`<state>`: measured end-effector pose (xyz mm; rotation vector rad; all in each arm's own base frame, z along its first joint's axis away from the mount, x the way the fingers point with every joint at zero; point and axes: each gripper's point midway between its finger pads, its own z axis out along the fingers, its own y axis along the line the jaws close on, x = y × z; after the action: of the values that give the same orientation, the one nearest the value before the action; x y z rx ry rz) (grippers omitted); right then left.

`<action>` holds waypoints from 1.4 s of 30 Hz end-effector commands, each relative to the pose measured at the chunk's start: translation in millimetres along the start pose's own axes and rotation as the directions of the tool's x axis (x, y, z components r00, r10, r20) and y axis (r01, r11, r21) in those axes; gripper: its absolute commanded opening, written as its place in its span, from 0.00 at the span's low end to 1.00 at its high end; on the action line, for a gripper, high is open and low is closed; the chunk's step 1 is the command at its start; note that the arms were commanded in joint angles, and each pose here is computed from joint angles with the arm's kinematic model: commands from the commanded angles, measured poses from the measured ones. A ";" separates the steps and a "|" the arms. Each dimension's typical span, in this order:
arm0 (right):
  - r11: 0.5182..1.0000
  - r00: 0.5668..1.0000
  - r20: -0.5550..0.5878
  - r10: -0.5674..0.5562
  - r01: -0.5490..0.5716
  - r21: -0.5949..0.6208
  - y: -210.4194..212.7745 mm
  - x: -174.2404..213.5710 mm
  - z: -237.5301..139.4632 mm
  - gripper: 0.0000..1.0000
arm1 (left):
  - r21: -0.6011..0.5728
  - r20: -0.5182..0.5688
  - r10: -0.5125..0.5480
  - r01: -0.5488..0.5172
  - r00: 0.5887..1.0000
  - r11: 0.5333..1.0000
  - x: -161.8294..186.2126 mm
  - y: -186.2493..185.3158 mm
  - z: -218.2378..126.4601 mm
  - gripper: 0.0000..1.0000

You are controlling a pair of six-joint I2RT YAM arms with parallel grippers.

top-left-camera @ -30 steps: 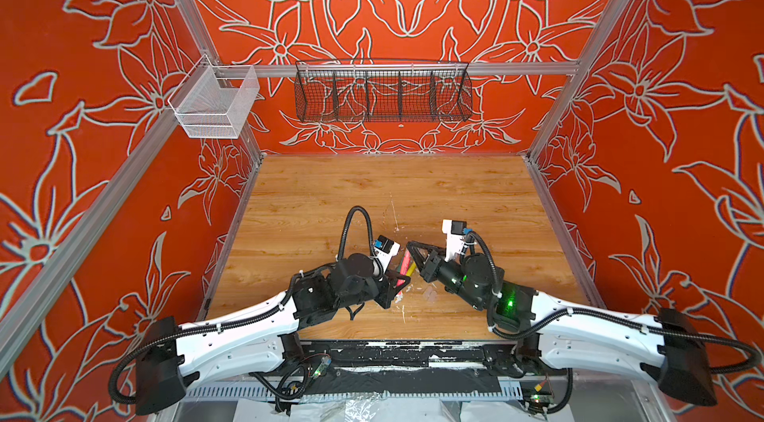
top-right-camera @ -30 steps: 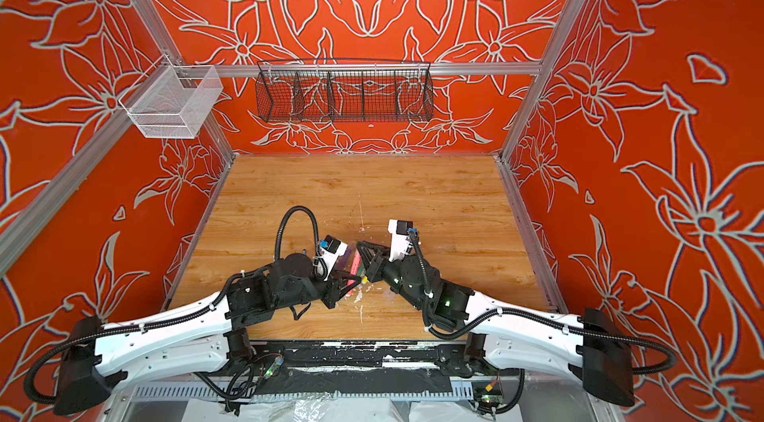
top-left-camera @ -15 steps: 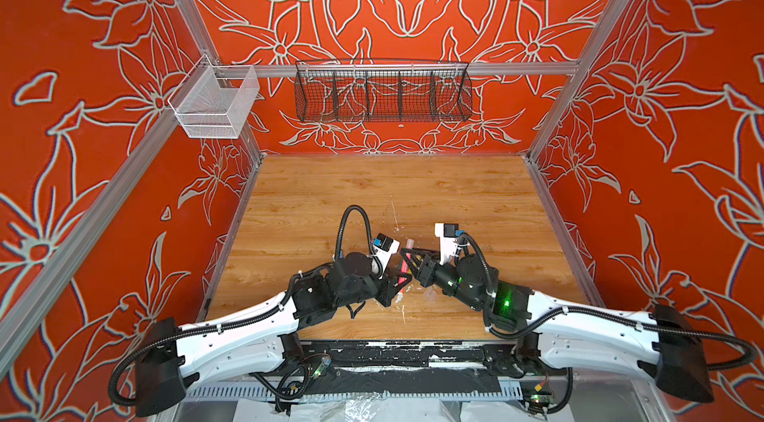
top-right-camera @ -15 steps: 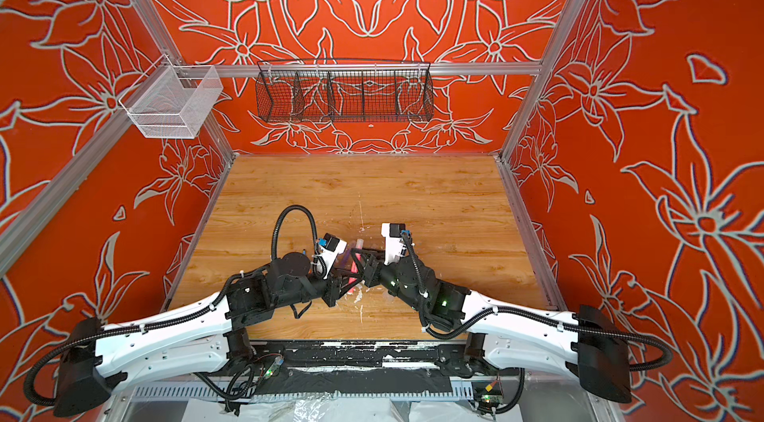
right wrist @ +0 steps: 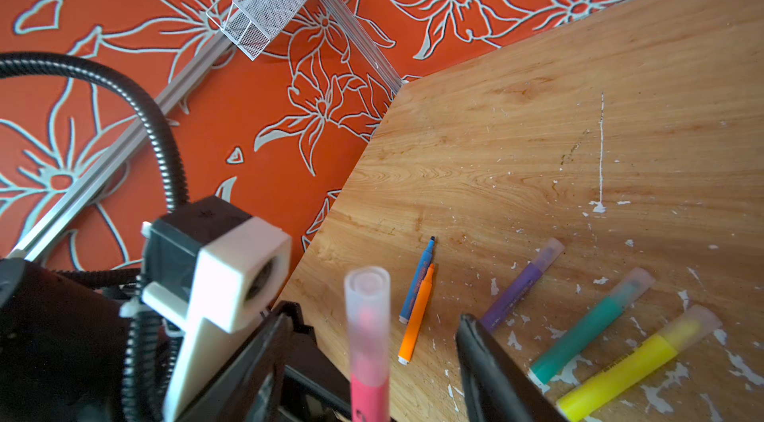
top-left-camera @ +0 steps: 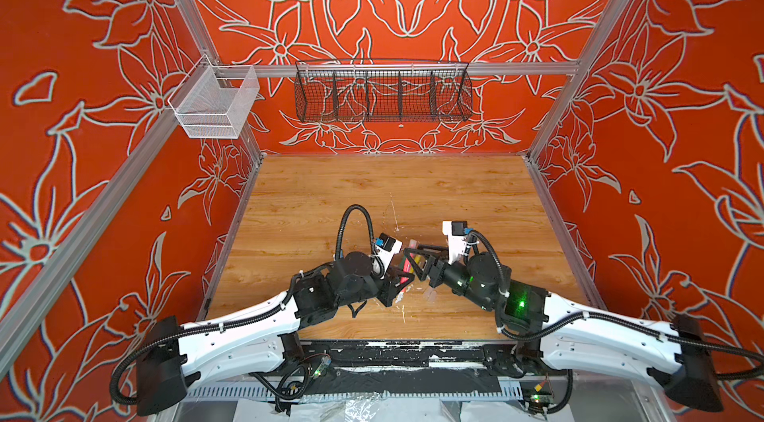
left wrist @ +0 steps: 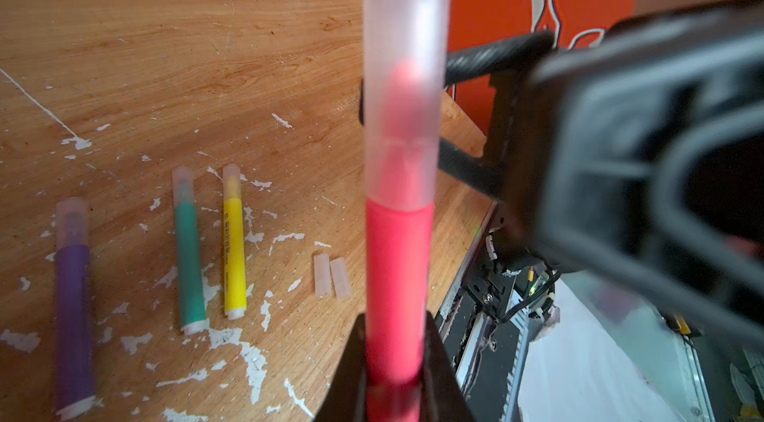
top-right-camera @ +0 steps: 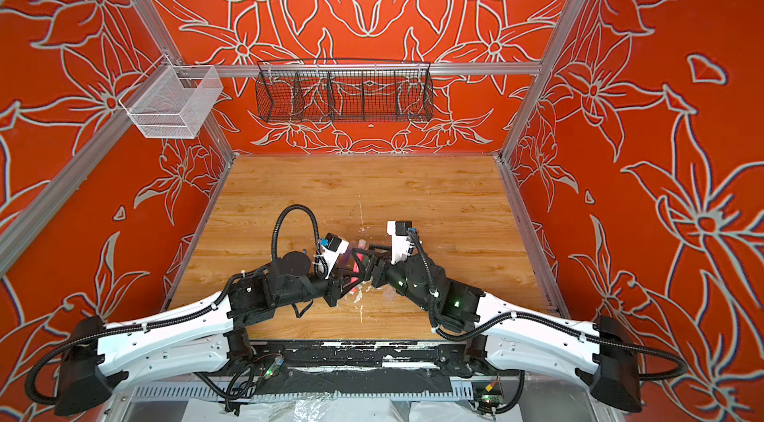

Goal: Insert the pens into the pen caps

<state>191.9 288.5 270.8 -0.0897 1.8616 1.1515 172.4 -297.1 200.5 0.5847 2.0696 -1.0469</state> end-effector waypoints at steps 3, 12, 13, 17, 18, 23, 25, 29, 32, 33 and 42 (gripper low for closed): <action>0.998 1.000 0.007 -0.027 0.027 0.049 1.3 -10.0 3.6 0.67 | 0.022 -0.004 0.039 -0.039 0.999 0.999 2.7 -0.7 4.3 0.00; 0.995 0.999 0.016 -0.037 0.036 0.097 -5.2 -19.0 15.3 0.64 | 0.031 -0.017 0.052 -0.051 0.999 0.998 9.4 0.6 5.6 0.00; 0.995 0.999 0.016 -0.036 0.034 0.099 -5.9 -19.3 16.4 0.61 | 0.033 -0.016 0.053 -0.053 0.998 0.998 8.9 -0.1 5.6 0.00; 0.994 0.999 0.019 -0.033 0.031 0.109 -8.8 -20.5 19.1 0.52 | 0.036 -0.014 0.056 -0.055 0.998 0.998 8.8 -0.4 5.6 0.00; 0.993 0.999 0.019 -0.033 0.031 0.117 -10.8 -20.3 19.8 0.50 | 0.037 -0.015 0.055 -0.055 0.998 0.998 8.9 -0.6 5.6 0.00; 0.991 1.000 0.015 -0.021 0.019 0.132 -17.1 -19.5 23.2 0.42 | 0.036 -0.018 0.055 -0.054 0.998 0.998 10.0 0.0 5.7 0.00; 0.992 1.000 0.008 -0.018 0.017 0.124 -15.8 -18.4 25.2 0.39 | 0.036 -0.018 0.056 -0.055 0.998 0.998 10.1 0.0 5.5 0.00; 0.994 1.000 -0.009 -0.011 0.012 0.112 -13.5 -14.7 30.1 0.32 | 0.033 -0.016 0.057 -0.056 0.998 0.998 9.7 0.3 4.9 0.00; 0.994 1.000 -0.016 -0.003 0.005 0.106 -13.1 -12.2 33.2 0.27 | 0.031 -0.014 0.058 -0.057 0.998 0.998 8.7 0.2 4.8 0.00; 0.994 1.000 -0.019 0.000 0.002 0.106 -13.5 -10.3 34.0 0.24 | 0.030 -0.012 0.058 -0.058 0.998 0.998 7.9 0.2 4.7 0.00; 0.995 0.999 -0.051 0.013 -0.008 0.096 -18.0 3.4 37.9 0.00 | -0.054 0.044 0.058 -0.055 0.997 0.997 -11.7 8.6 2.3 0.00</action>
<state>223.5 303.5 250.2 -0.0631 1.9617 1.0443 173.5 -294.3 182.3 0.6307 2.0842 -0.9958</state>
